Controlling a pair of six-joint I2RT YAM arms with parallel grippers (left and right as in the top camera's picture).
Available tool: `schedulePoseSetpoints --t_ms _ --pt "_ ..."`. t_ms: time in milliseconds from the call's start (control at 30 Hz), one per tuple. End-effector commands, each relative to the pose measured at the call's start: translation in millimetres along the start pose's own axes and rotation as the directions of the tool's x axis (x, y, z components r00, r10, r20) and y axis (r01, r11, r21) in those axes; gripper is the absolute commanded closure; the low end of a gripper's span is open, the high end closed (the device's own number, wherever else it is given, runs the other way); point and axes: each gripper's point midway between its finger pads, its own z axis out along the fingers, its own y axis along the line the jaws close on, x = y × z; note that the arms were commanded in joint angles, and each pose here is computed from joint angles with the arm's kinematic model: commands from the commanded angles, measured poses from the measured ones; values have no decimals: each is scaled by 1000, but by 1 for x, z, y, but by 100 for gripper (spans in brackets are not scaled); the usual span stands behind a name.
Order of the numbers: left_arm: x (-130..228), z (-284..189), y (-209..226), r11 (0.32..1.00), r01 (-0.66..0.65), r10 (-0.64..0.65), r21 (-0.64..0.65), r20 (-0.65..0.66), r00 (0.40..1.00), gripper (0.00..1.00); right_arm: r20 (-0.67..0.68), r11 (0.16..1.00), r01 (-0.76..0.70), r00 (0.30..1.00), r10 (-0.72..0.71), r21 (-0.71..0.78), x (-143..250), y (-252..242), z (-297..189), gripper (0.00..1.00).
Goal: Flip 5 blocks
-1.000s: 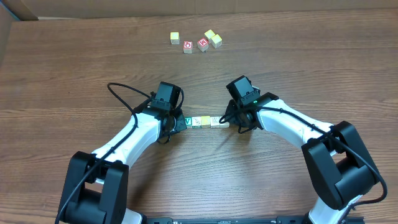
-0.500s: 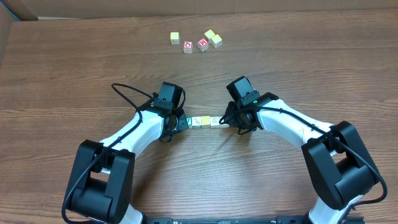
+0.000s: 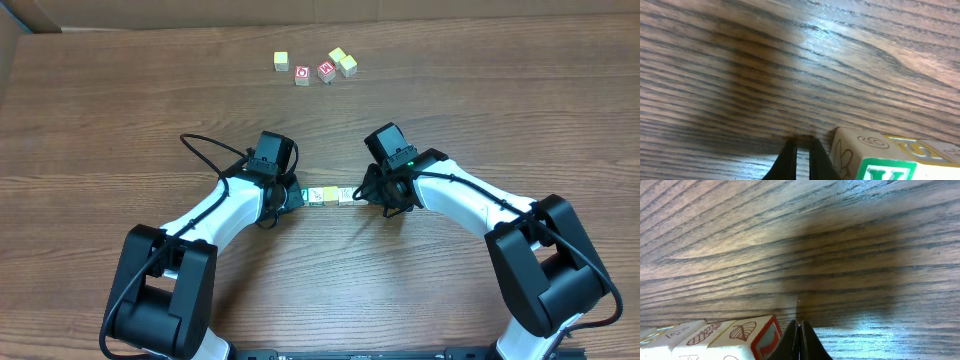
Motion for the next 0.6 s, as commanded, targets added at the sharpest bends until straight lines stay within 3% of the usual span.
schedulePoseSetpoints --t_ms 0,567 --pt "-10 -10 -10 999 -14 13 34 28 1000 96 -1 1000 7 1000 -7 -1 1 0 1 96" --pt "-13 -25 -6 999 -28 27 17 58 998 96 -3 1000 6 1000 -6 0 1 0 1 96"
